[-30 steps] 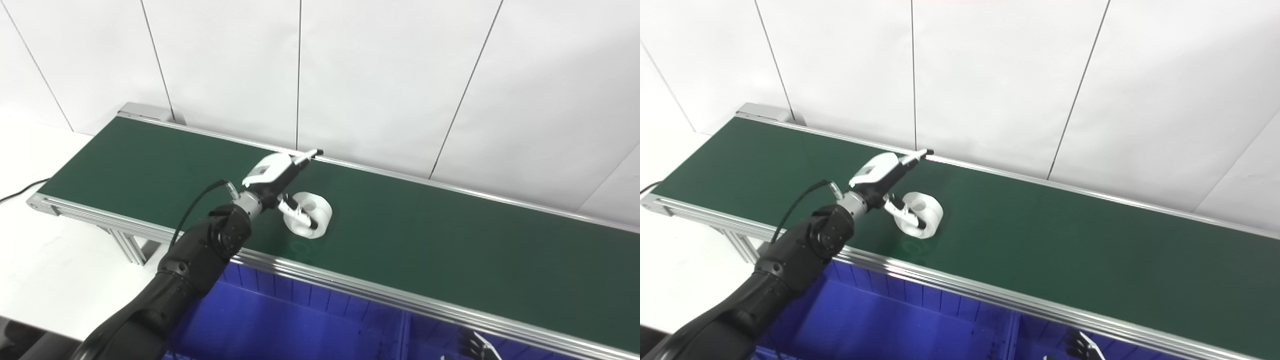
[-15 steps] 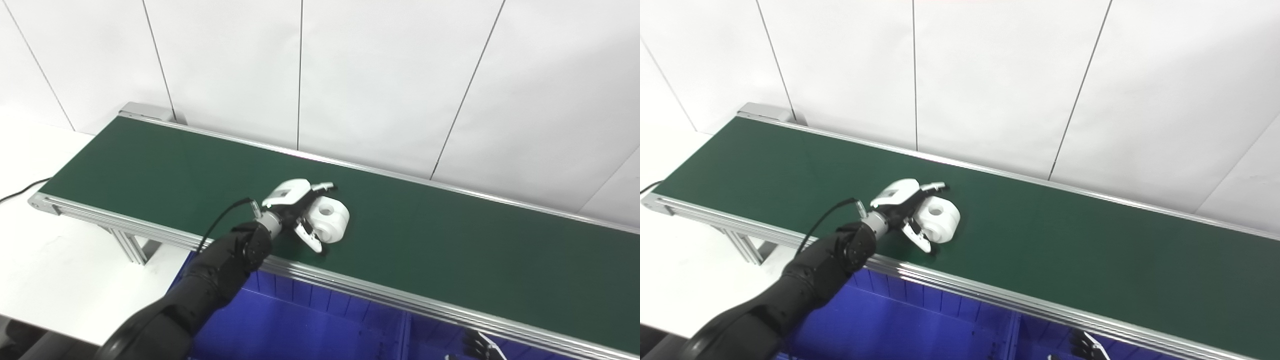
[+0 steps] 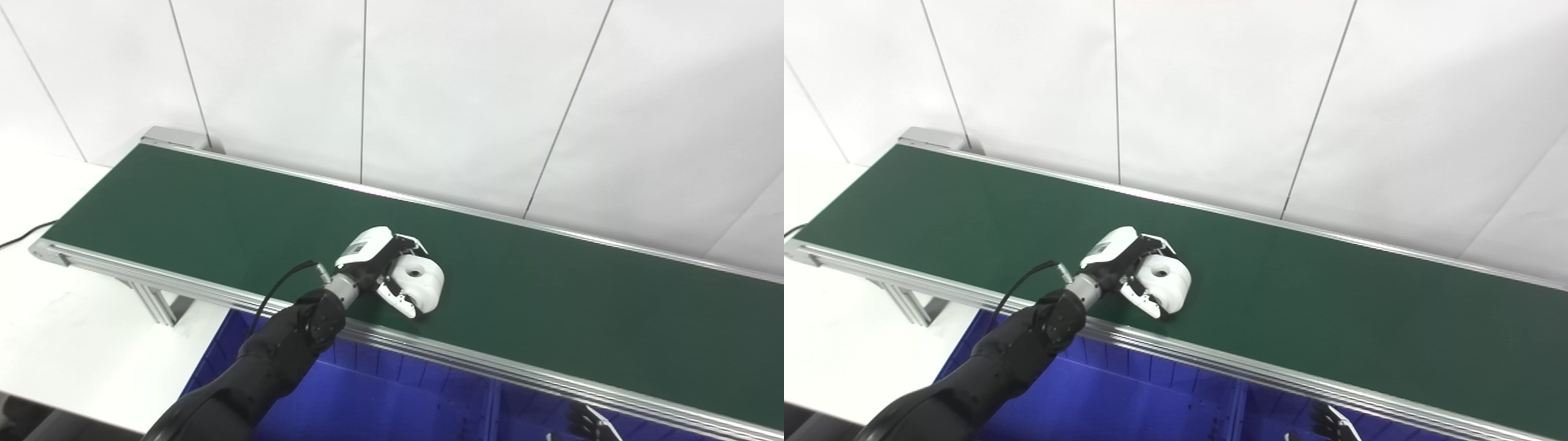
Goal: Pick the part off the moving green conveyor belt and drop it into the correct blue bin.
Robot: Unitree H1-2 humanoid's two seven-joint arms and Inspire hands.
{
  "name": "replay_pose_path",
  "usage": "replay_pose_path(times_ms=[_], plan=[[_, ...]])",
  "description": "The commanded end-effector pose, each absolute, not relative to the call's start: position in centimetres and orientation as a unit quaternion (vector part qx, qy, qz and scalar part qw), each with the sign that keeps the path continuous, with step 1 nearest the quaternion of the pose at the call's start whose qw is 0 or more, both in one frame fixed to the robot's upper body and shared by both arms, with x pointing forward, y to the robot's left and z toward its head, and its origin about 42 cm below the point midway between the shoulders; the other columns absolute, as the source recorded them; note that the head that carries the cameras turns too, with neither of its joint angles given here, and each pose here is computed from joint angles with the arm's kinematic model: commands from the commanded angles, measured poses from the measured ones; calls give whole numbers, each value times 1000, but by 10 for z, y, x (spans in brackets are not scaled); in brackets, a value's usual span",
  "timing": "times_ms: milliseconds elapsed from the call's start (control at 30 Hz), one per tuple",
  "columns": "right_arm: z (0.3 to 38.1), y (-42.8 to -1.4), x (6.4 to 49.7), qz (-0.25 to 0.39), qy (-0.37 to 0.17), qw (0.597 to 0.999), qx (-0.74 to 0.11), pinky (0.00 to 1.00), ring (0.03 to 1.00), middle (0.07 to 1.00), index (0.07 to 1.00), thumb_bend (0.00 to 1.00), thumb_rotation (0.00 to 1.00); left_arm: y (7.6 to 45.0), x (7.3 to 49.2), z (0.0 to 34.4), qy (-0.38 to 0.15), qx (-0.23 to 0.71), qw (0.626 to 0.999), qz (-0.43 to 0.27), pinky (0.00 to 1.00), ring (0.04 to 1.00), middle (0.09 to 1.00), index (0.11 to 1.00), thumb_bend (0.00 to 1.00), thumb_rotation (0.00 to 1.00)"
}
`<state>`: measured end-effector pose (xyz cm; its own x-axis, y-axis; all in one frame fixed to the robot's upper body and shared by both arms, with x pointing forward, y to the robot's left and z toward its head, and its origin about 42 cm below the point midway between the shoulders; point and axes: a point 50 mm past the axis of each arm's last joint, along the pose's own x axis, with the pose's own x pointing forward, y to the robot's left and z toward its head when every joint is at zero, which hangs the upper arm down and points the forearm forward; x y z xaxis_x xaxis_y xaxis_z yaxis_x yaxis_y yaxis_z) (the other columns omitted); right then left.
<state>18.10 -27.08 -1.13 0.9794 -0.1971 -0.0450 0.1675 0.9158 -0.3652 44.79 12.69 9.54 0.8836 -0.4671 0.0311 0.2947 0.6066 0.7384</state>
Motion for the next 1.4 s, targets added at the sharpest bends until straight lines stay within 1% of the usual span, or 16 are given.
replay_pose_path(times_ms=[0,133,233,400,467,500,700,767,867,1000,1033,1067,1100,1167,1267,1367], plan=[[4,-269,187,-95,-10,980,-177,687,727,744,763,595,531,129,456,122,-149,369,896,-195,495,431,514,505,499,0],[10,-262,186,-92,-13,982,-163,695,739,757,771,620,549,136,431,131,-175,317,911,-196,481,426,507,517,498,0],[17,-258,187,-88,-14,985,-149,701,743,759,774,613,526,137,404,133,-194,286,915,-208,461,423,497,527,498,0],[26,-257,187,-76,-18,984,-162,687,739,757,780,595,542,135,363,118,-187,254,917,-243,416,400,487,548,495,0],[30,-257,187,-76,-16,982,-173,701,745,753,780,597,565,131,346,105,-171,253,917,-256,392,394,484,551,494,0],[31,-257,187,-77,-16,982,-171,703,745,752,779,594,557,130,339,99,-160,254,918,-260,388,392,486,551,494,0],[35,-256,184,-84,-14,985,-153,713,744,744,763,608,514,120,307,59,-101,261,918,-282,454,422,490,530,497,0],[36,-255,184,-85,-12,985,-151,708,743,749,767,613,518,117,303,49,-68,283,905,-309,467,420,492,532,497,0],[37,-255,182,-86,-12,985,-146,701,740,750,768,614,518,114,304,45,-28,313,889,-333,483,421,492,531,497,0],[36,-255,182,-95,-14,984,-147,699,735,740,757,617,504,112,307,44,50,371,854,-361,527,421,497,550,495,0],[37,-255,182,-97,-13,984,-149,697,731,737,755,629,522,112,308,45,62,386,845,-364,608,619,682,709,571,25],[37,-255,182,-97,-13,984,-147,696,730,736,754,631,527,111,309,44,73,402,835,-368,628,669,728,749,589,31],[37,-255,182,-97,-14,985,-145,696,728,736,754,630,522,111,309,44,80,412,829,-370,735,805,860,861,640,101],[36,-256,182,-95,-14,985,-146,693,728,738,757,625,529,110,310,44,91,421,826,-363,838,933,976,972,689,215],[36,-256,182,-95,-14,984,-149,692,724,736,758,622,536,111,310,45,97,409,839,-347,874,976,995,994,710,254],[35,-256,183,-96,-15,985,-141,687,722,736,758,629,528,113,310,47,80,386,854,-339,887,985,1000,1000,739,245]])
